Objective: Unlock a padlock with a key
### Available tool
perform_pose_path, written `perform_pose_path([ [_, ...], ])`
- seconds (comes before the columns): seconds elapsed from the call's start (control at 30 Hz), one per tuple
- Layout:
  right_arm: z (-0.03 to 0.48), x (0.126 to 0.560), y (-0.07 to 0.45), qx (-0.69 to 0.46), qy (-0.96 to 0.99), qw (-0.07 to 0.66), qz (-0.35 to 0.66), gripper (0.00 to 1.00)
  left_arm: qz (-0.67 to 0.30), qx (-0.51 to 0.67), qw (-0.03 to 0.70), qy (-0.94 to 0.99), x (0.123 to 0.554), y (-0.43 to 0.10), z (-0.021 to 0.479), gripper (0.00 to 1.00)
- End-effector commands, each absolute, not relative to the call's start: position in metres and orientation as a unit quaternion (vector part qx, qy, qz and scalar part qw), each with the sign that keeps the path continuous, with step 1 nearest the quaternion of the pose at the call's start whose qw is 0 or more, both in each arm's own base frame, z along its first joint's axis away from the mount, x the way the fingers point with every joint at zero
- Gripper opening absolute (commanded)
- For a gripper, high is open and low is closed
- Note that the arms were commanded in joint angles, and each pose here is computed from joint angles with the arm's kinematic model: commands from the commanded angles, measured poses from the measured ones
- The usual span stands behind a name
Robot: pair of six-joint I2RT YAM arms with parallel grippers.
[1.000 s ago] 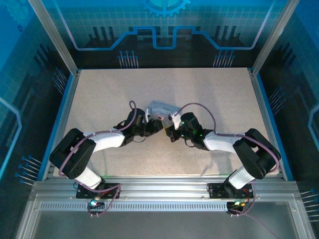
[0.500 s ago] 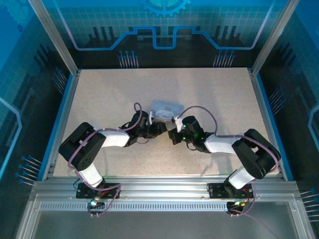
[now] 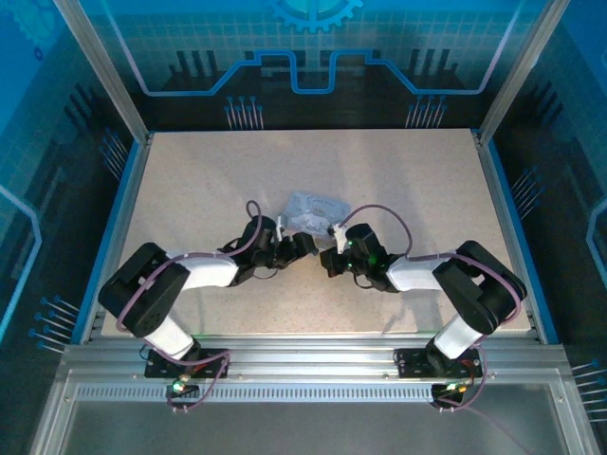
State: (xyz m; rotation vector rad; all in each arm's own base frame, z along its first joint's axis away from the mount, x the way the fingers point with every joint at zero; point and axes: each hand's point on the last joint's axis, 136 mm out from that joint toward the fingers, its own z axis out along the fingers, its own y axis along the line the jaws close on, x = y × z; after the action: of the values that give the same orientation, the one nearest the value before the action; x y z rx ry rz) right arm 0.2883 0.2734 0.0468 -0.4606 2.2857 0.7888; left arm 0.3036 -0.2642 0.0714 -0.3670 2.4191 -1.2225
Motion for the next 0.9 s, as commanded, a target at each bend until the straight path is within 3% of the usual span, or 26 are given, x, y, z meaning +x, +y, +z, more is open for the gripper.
perform_pose_path([
  [0.0,0.049,0.286,0.278,-0.171,0.871,0.330,0.320,0.00,-0.423,-0.174,0.207,0.865,0.300,-0.244,0.069,0.73],
  [0.27,0.055,0.276,0.279,-0.125,0.887,0.283,0.342,0.00,-0.437,-0.236,0.227,0.838,0.296,-0.225,0.078,0.63],
  [0.87,0.058,0.278,0.294,-0.026,0.904,0.195,0.381,0.00,-0.486,-0.273,0.210,0.803,0.299,-0.244,0.082,0.54],
])
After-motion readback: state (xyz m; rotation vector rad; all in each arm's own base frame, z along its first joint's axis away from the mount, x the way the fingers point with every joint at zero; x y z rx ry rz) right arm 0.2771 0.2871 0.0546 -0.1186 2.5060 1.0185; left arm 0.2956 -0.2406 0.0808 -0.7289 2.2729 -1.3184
